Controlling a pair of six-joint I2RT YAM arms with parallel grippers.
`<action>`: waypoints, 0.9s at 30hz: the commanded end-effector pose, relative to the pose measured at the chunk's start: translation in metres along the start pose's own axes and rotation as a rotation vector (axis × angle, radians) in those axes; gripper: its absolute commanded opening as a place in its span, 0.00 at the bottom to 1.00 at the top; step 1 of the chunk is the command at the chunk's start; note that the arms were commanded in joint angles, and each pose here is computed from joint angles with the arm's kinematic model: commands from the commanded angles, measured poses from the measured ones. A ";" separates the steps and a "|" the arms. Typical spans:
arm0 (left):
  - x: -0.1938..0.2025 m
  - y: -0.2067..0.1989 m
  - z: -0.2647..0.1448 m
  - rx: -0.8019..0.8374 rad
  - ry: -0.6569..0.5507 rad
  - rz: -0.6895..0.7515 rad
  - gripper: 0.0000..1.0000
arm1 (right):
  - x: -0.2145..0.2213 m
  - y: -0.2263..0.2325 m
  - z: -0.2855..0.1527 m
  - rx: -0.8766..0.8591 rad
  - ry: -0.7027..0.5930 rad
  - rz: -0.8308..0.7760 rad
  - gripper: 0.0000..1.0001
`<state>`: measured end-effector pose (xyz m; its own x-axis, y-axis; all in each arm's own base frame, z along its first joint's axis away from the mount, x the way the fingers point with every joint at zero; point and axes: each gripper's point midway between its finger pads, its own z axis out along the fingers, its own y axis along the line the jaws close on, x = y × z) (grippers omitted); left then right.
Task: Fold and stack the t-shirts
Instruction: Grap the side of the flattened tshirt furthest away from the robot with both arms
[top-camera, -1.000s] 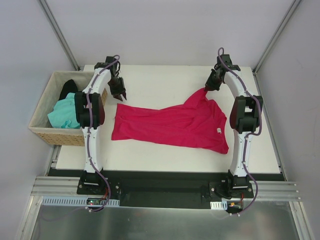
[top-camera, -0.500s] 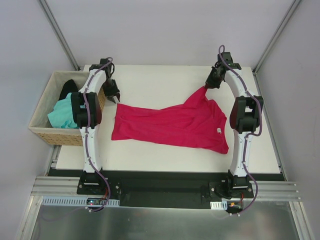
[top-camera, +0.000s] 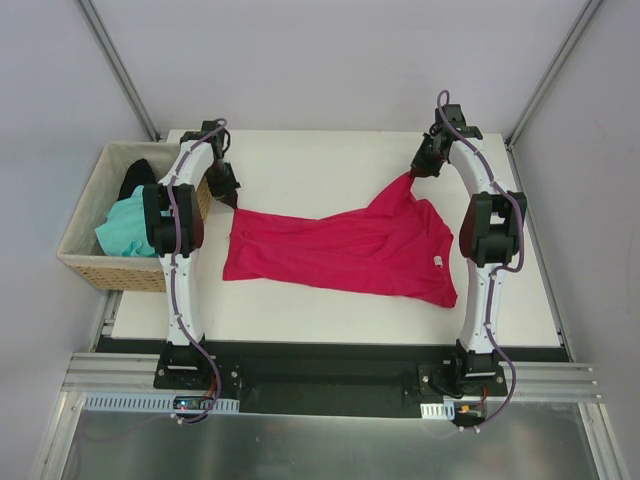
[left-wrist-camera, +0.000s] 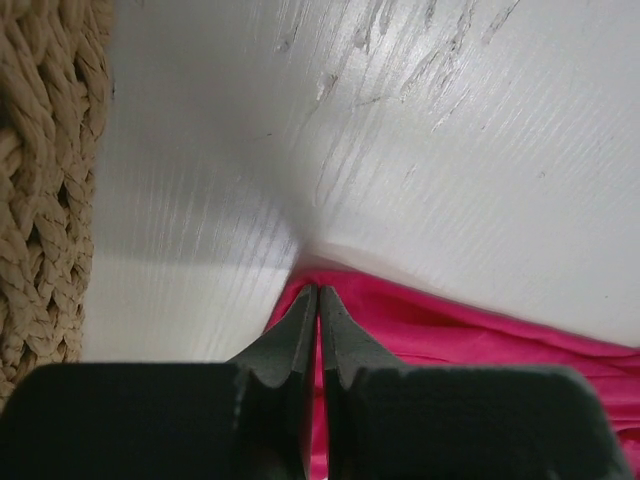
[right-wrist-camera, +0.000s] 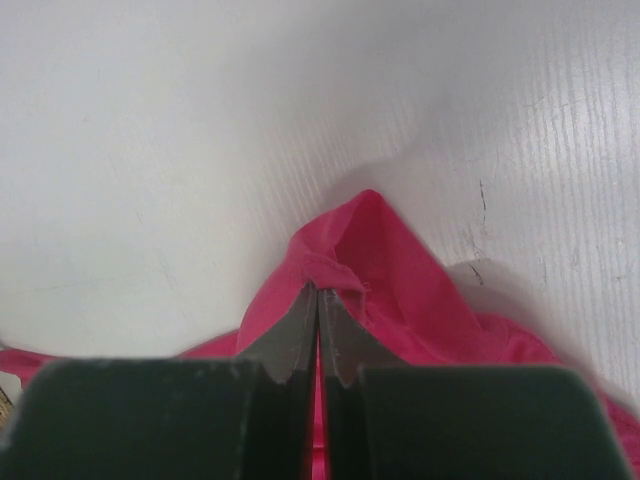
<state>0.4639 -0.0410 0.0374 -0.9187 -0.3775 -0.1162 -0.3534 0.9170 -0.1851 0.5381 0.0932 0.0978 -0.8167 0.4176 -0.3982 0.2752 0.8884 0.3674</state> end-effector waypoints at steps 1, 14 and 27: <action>-0.003 -0.009 -0.011 0.032 -0.008 -0.008 0.00 | -0.013 0.013 -0.014 -0.027 -0.039 -0.004 0.01; -0.016 -0.027 -0.058 0.109 -0.109 0.004 0.00 | -0.021 0.016 -0.043 -0.029 -0.096 -0.035 0.01; -0.004 -0.025 -0.088 0.124 -0.147 0.023 0.00 | -0.002 0.020 -0.077 -0.044 -0.131 -0.065 0.01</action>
<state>0.4687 -0.0498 0.0982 -0.8996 -0.3795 -0.2160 -0.3167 0.9076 -0.2755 0.5092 0.0926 0.1243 -0.8072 0.3993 -0.4348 0.2553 0.9002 0.3528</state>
